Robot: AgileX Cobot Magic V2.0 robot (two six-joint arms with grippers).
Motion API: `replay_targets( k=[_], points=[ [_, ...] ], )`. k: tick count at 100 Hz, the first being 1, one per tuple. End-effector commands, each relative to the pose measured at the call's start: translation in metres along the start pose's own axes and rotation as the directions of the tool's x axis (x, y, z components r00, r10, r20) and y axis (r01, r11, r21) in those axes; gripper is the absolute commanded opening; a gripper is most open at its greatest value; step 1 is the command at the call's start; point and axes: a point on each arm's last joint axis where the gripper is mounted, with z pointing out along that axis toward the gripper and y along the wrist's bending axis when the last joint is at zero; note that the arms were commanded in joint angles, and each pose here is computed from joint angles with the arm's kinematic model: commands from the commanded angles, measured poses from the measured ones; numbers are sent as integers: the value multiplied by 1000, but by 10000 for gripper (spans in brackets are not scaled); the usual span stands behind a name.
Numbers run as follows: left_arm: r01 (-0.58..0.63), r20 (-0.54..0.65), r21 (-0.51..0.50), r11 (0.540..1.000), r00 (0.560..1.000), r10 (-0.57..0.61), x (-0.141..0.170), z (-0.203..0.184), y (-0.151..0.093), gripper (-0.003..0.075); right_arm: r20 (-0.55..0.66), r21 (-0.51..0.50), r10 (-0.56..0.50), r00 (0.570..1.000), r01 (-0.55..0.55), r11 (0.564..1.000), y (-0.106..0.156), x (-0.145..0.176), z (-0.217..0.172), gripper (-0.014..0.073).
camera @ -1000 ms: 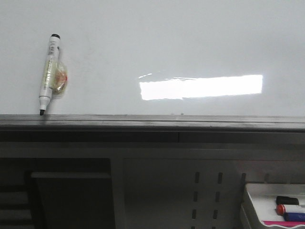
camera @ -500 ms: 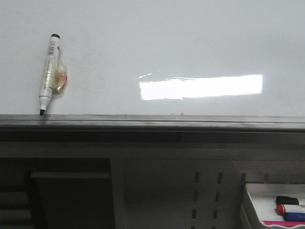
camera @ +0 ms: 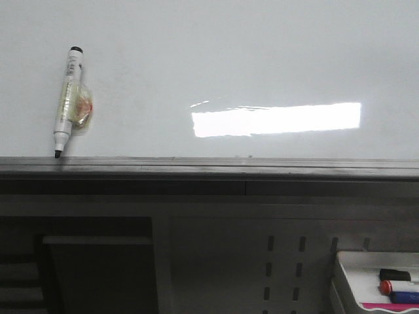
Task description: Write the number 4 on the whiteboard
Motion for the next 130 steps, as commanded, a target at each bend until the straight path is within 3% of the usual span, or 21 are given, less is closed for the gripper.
replay_targets(
  k=[1, 9, 17, 28, 43, 67, 89, 94, 102, 113, 130],
  points=[
    [-2, 80, 19, 1000, 997, 1, 2, 1, -1, -20, 206, 9, -13, 978, 12, 1000, 0, -13, -2, -54],
    [-2, 82, 20, 1000, 997, 1, 2, 1, -1, -20, 289, 9, -14, 957, 12, 1000, 0, -21, -4, -54],
    [-2, 101, 22, 1000, 995, 0, 0, 1, -1, -20, 295, 9, -14, 955, 12, 1000, 0, -22, -4, -54],
    [-6, 187, 34, 999, 982, 0, -8, 0, -2, -20, 234, 6, 4, 972, -5, 1000, 0, -16, -2, -54],
    [-10, 194, 33, 999, 981, 3, -17, -3, -3, -20, 77, -28, 172, 982, -170, 985, 1, -19, -1, -54],
    [39, 133, 51, 998, 990, -45, -59, -4, -8, -20, -134, -28, 176, 975, -181, 983, 2, -56, 12, -54],
    [-2, 124, 37, 999, 992, -2, -75, 3, -9, -12, -154, -20, 178, 972, -183, 983, 1, -71, 25, -54],
    [-4, 115, 38, 999, 993, 0, -75, 5, -10, 36, -156, -20, 178, 972, -183, 983, 1, -71, 25, -54],
    [-7, 110, 37, 999, 994, 2, -75, 7, -10, 234, -156, -20, 178, 972, -183, 983, 1, -71, 25, -54],
    [9, 164, 49, 999, 986, -17, -80, 11, -11, 425, -157, -20, 178, 971, -183, 983, 1, -71, 25, -54],
    [-3, 246, 77, 997, 969, -16, -90, 21, -14, 430, -150, -20, 178, 973, -183, 983, 1, -71, 25, -54]
  ],
)
